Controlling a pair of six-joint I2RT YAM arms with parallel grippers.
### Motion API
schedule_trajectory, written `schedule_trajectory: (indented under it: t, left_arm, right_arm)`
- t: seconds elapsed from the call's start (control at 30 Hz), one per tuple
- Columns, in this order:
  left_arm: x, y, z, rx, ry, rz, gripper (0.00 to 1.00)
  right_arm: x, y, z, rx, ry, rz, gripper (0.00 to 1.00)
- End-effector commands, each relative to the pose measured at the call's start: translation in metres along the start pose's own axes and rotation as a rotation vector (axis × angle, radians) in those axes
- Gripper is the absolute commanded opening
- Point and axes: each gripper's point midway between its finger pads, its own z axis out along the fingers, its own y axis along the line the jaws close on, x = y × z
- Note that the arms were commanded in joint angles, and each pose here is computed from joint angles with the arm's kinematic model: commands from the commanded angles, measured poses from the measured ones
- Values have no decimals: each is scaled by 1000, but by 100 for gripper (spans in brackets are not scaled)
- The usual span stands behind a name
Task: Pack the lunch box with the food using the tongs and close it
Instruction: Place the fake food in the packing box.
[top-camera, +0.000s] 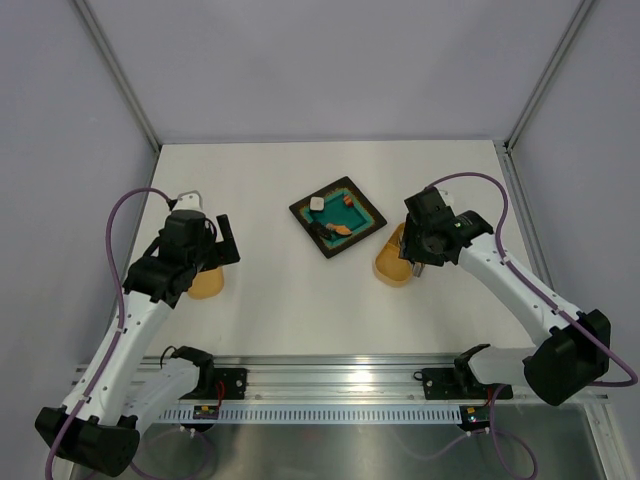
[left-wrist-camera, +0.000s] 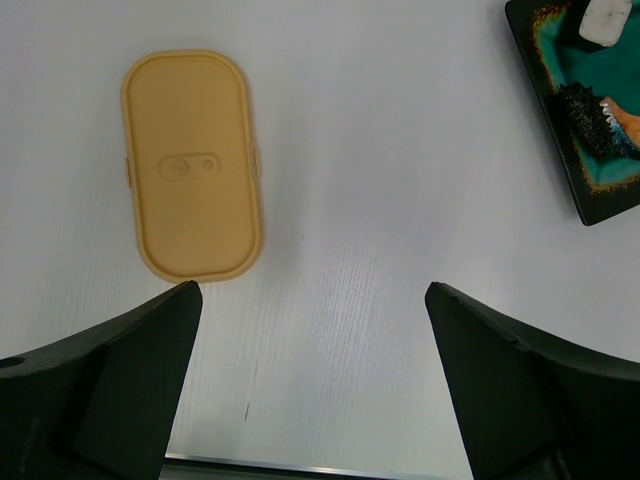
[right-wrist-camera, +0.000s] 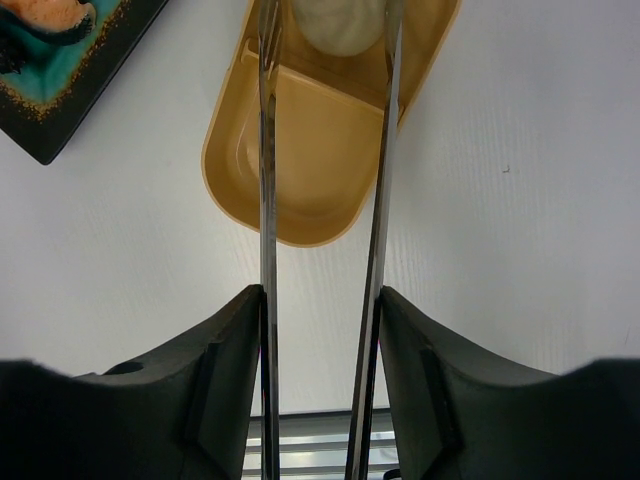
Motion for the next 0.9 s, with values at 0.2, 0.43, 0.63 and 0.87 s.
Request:
schedule_trajectory:
  t: [0.2, 0.43, 0.63, 0.87]
  left_arm:
    - [-6, -4, -2, 23, -32, -15, 99]
    - [-6, -5, -2, 25, -34, -12, 99]
    - [-6, -7, 0, 31, -28, -17, 99]
    - [-7, -5, 0, 24, -31, -20, 99]
  right_arm:
    - [-25, 7, -19, -29, -74, 19, 56]
    - [-42, 14, -46, -83, -129, 28, 55]
    - [-55, 40, -52, -181, -124, -5, 50]
    - [-59, 85, -41, -233, -100, -126, 49]
